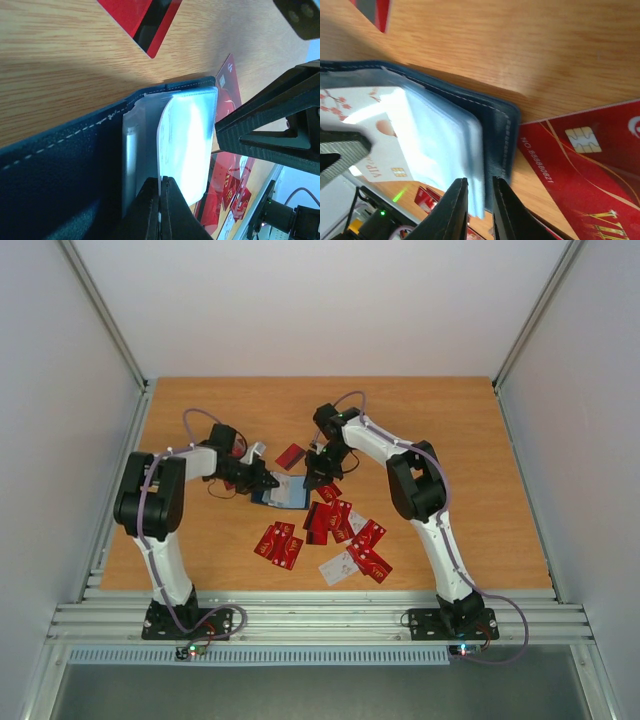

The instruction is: Put the credit cards into the card holder

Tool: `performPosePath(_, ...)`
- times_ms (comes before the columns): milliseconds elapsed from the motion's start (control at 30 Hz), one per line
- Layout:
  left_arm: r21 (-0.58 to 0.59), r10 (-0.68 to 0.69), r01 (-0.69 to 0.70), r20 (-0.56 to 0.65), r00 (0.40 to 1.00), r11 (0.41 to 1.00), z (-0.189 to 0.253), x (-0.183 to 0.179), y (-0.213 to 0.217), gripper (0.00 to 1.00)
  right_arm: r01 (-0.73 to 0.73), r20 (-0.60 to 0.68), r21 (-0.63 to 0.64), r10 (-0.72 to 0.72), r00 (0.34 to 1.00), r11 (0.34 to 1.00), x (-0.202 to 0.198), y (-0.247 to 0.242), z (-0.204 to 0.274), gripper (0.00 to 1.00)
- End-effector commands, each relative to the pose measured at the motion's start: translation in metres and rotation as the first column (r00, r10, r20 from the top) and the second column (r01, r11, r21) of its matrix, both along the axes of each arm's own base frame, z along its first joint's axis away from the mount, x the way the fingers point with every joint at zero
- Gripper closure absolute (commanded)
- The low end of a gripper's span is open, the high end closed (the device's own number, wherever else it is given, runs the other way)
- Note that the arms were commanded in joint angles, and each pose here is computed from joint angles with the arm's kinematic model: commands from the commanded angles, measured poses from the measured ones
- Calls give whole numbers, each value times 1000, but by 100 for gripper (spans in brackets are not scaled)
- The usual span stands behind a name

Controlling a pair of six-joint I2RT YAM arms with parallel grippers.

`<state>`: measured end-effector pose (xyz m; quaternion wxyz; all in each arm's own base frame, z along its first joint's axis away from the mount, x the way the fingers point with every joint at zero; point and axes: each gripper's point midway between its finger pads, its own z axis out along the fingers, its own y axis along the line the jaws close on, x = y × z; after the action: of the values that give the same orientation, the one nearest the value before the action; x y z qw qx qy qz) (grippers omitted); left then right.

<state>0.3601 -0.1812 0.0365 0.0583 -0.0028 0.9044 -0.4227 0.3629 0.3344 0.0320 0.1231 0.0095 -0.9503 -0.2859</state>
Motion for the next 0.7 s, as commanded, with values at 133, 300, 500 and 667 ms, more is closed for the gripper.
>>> performPosePath(133,54,-7,8,-33,999,998,-19,1,-2,100,-18,14,23,18,1000,1000,5,15,-1,88)
performPosePath(300,53,-15,17,-40,999,998,-19,2,-5,100,-24,-1,-23,24,1000,999,1,8,-13,90)
performPosePath(500,33,-32,34,-66,997,999,-22,0,-10,100,-38,-7,-77,37,999,996,-3,-2,-27,92)
performPosePath(667,1,-76,76,-90,993,997,-26,-7,-17,99,-42,-19,-77,40,999,996,-7,-3,-36,93)
